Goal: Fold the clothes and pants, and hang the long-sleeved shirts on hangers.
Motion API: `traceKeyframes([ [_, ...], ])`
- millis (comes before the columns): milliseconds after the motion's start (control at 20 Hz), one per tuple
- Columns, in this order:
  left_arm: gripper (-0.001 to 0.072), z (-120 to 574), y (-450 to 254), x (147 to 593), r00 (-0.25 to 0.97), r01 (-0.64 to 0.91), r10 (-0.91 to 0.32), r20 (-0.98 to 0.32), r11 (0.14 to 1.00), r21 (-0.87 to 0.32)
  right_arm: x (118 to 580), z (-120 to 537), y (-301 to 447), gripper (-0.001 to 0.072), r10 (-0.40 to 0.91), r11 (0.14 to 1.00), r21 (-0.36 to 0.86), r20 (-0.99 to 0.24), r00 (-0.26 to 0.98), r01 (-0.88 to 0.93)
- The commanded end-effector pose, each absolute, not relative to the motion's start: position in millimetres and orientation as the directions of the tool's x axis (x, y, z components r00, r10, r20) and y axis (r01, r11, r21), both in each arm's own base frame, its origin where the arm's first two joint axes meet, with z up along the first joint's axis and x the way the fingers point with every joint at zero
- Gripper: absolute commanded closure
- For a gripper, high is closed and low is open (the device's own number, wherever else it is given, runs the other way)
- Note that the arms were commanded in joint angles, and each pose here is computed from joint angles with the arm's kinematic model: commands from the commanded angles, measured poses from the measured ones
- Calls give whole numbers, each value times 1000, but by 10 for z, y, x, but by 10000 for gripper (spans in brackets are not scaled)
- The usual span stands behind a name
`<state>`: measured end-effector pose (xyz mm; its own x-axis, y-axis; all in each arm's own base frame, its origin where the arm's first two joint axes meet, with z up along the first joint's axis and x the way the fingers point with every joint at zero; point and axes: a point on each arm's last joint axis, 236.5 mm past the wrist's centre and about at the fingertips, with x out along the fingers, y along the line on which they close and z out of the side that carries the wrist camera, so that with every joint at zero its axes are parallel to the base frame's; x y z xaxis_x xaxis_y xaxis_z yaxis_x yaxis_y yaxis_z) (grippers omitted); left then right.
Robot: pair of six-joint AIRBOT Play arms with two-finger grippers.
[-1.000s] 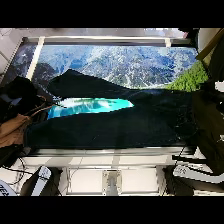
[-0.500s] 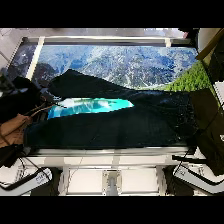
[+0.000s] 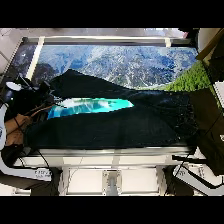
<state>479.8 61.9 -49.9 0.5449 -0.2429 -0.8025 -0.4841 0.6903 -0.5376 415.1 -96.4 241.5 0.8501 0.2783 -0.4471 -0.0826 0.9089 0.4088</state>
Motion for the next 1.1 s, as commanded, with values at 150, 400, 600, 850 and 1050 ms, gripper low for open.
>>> traceKeyframes([
  [150, 262, -752, 775, 5010, 559, -511, -190, -807, 687, -516, 4122, 2406, -912, 302, 298, 900, 427, -454, 839, -88],
  [400, 310, -842, 793, 5200, 580, -508, -174, -796, 686, -520, 4126, 2437, -875, 303, 313, 889, 447, -441, 841, -97],
  [600, 640, -811, 877, 5308, 617, -509, -141, -774, 678, -530, 4120, 2432, -867, 303, 317, 888, 449, -444, 838, -99],
  [850, 695, -648, 923, 5427, 650, -489, -128, -749, 685, -541, 4111, 2425, -853, 303, 323, 883, 459, -446, 835, -96],
  [1050, 696, -287, 743, 5355, 629, -354, -205, -750, 783, -512, 4082, 2401, -814, 303, 339, 879, 466, -457, 823, -104],
])
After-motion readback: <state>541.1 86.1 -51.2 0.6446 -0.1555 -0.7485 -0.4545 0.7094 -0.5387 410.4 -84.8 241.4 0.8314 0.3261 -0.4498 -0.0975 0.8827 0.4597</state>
